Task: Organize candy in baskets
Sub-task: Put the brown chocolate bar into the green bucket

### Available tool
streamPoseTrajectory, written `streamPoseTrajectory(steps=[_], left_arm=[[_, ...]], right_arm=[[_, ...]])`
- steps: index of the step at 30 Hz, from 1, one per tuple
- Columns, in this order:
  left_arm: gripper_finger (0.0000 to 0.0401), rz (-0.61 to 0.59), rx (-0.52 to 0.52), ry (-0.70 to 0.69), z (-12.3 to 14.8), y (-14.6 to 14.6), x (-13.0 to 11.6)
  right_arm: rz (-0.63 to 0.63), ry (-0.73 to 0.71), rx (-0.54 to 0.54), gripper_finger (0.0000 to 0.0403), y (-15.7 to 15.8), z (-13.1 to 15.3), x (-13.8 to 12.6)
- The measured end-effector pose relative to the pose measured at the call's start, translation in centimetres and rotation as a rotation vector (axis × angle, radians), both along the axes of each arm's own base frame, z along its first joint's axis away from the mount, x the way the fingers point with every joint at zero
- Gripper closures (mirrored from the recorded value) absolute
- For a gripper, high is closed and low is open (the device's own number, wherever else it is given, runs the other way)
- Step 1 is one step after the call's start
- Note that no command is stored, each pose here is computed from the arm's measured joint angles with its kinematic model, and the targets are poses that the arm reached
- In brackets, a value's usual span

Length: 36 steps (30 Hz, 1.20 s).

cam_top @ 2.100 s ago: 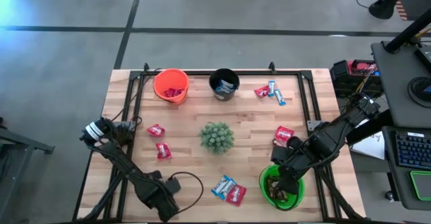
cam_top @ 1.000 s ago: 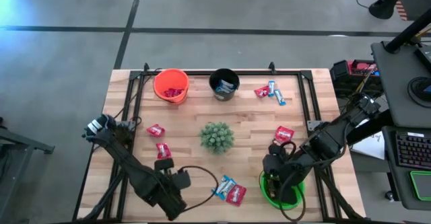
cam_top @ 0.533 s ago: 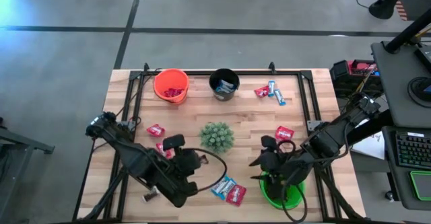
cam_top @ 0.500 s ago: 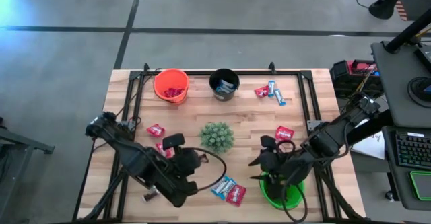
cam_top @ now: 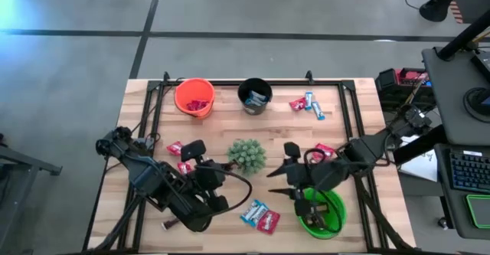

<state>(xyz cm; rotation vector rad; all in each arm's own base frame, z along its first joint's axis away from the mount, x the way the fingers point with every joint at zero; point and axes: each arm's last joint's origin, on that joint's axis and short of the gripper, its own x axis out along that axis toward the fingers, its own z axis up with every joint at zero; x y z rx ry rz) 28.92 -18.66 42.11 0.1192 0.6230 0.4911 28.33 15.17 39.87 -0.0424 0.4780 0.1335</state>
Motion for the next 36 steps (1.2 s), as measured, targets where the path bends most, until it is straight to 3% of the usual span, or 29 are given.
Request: streamPoseTrajectory(steps=[6, 16, 27, 36], left_arm=[[0.0401, 0.027, 0.03, -0.045, 0.2, 0.4, 0.5], [0.0401, -0.048, 0.063, -0.113, 1.2, 0.1, 2.0], [0.0401, -0.078, 0.096, -0.128, 1.8, 1.1, 3.4], [0.0401, -0.125, 0.086, -0.112, 1.9, 1.8, 4.2]], right_arm=[[-0.027, -0.069, -0.046, 0.0229, -1.7, 0.4, 1.3], [-0.096, -0.079, -0.062, 0.0229, -4.2, 0.2, 2.7], [-0.022, -0.115, -0.012, 0.0229, -4.3, 0.0, 3.8], [-0.053, -0.142, -0.004, 0.0229, -5.2, 0.2, 4.3]])
